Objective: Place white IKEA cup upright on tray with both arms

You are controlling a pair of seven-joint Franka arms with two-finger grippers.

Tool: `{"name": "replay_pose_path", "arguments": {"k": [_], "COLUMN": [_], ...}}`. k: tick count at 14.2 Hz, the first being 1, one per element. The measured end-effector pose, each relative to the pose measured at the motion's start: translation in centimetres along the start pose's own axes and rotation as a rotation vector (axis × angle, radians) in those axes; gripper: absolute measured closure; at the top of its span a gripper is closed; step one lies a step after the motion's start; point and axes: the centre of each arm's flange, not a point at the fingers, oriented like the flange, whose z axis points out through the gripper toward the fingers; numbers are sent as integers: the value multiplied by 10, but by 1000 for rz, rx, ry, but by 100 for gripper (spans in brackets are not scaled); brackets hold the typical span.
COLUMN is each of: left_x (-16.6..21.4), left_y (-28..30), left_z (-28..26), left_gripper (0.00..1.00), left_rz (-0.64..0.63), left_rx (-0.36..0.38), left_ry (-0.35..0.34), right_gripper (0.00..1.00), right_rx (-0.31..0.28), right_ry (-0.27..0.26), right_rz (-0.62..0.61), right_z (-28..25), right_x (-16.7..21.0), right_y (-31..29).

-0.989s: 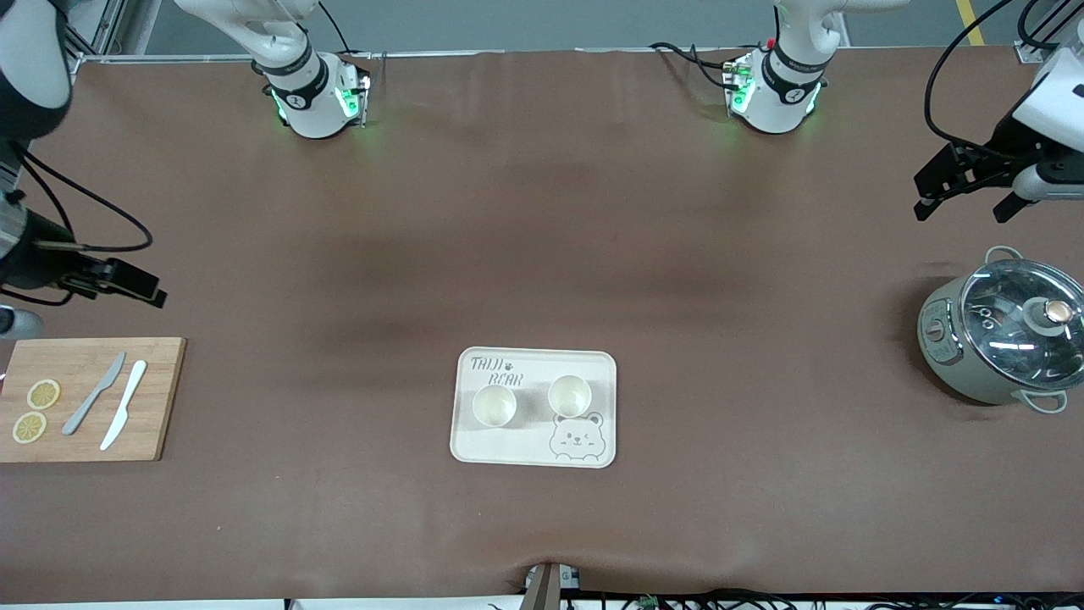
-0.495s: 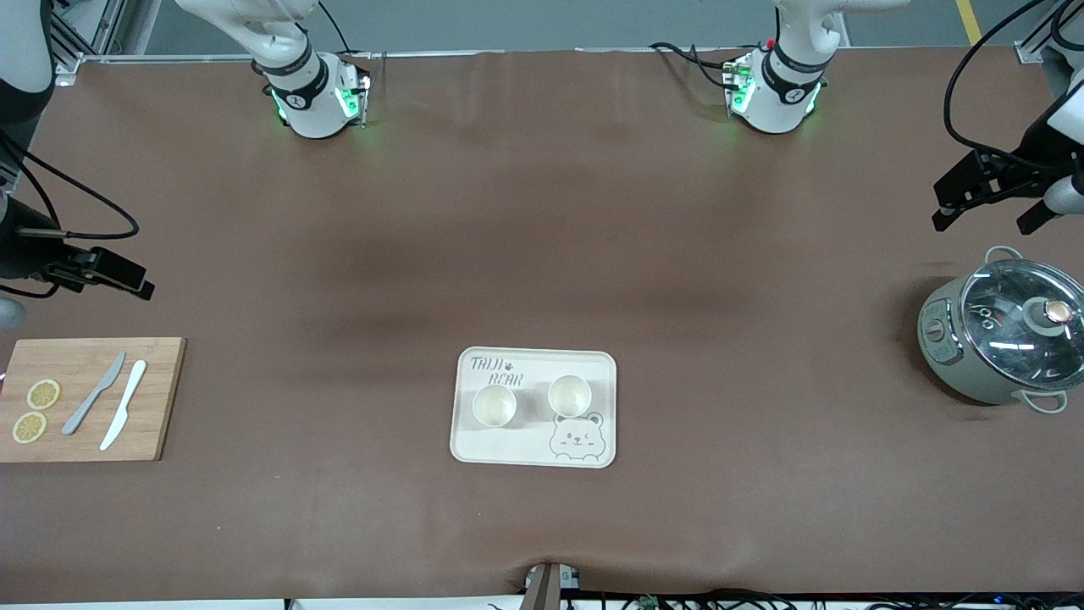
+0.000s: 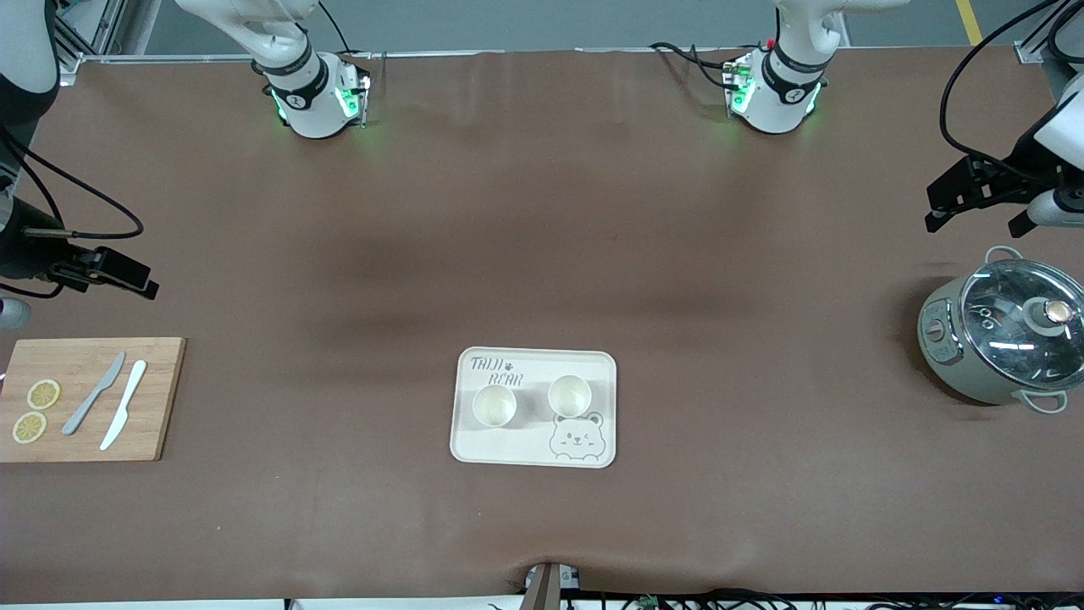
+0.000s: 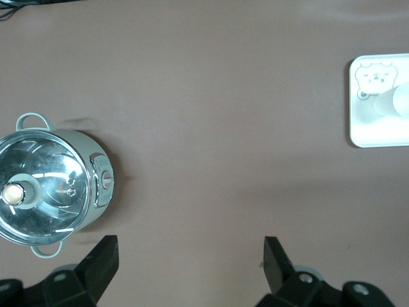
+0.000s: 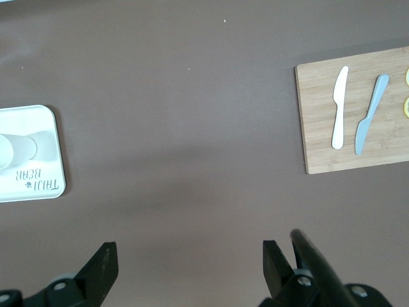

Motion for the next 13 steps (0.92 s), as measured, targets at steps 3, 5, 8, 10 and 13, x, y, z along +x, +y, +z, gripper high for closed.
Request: {"name": "replay_pose_path", "arguments": {"k": [3, 5, 8, 10, 13], "left_x": [3, 6, 9, 9, 9], "left_y": [0, 0, 2, 4, 4], "left_z": [-1, 1, 6, 7, 7], "left_gripper": [0, 0, 0, 0, 0], "left_rz": [80, 92, 99, 103, 105], "left_rx": [-1, -1, 4, 6, 9], "left_ry": [-11, -16, -25, -28, -29], "right_gripper": [0, 0, 0, 0, 0], "right_rx": [0, 0, 0, -1, -1], "right_ry": [-1, -1, 0, -1, -2], "right_rz": [0, 1, 2, 3, 3], "right_z": [0, 0, 0, -1, -1], "right_x": [0, 0, 0, 0, 0], "right_y": [0, 0, 1, 2, 2]}}
